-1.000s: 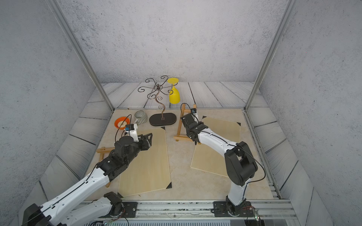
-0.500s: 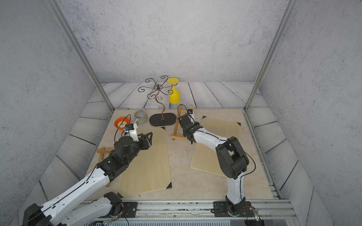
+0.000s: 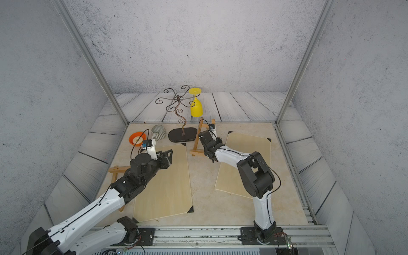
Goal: Assemble the easel
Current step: Place the easel at the center of the board.
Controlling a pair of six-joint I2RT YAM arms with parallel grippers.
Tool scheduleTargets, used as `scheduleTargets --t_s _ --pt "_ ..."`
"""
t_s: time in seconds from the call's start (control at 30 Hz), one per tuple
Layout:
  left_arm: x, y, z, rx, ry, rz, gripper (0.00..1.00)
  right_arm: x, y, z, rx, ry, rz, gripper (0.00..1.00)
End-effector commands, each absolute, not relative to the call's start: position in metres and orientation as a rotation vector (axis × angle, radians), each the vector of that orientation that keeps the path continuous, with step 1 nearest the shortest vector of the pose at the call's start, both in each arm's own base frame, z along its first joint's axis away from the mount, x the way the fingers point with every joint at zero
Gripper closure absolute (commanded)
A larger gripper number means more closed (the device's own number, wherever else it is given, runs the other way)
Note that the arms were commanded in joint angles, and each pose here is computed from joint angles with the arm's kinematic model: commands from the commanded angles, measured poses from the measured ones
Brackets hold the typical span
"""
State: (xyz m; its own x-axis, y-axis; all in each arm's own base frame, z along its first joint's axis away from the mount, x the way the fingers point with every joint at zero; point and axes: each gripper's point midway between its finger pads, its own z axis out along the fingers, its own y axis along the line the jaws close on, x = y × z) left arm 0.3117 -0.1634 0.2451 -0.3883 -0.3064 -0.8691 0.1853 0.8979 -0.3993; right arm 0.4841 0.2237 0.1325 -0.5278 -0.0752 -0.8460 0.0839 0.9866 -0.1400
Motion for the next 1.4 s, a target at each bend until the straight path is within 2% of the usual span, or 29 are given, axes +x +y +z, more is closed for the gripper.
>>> scheduleTargets --t_s 0.0,0.17,0.27,0.43,0.5,0.77,0.9,1.07,1.37 --pt "0.315 -0.162 0.248 -0.091 1.876 -0.522 0.36 0.492 0.233 0.122 0.002 2.116 -0.183 1.00" --pt "0.316 -0.164 0.249 -0.083 1.879 -0.528 0.36 0.494 0.240 0.118 -0.035 2.158 -0.167 1.00" --pt "0.316 -0.166 0.247 -0.074 1.883 -0.533 0.36 0.494 0.241 0.122 -0.053 2.150 -0.168 0.95" --pt "0.317 -0.169 0.244 -0.072 1.891 -0.547 0.36 0.492 0.236 0.130 -0.048 2.144 -0.189 0.82" --pt "0.316 -0.169 0.245 -0.072 1.890 -0.549 0.36 0.492 0.237 0.136 -0.049 2.137 -0.172 0.71" --pt "0.315 -0.169 0.249 -0.061 1.882 -0.550 0.36 0.486 0.236 0.170 -0.033 2.103 -0.122 0.48" --pt "0.314 -0.174 0.252 -0.030 1.891 -0.563 0.36 0.468 0.225 0.192 -0.021 2.078 -0.091 0.35" --pt "0.313 -0.187 0.257 0.015 1.886 -0.627 0.36 0.433 0.198 0.214 0.011 2.060 -0.065 0.27" --pt "0.328 -0.210 0.259 0.063 1.905 -0.676 0.35 0.388 0.153 0.215 0.107 2.168 -0.002 0.18"
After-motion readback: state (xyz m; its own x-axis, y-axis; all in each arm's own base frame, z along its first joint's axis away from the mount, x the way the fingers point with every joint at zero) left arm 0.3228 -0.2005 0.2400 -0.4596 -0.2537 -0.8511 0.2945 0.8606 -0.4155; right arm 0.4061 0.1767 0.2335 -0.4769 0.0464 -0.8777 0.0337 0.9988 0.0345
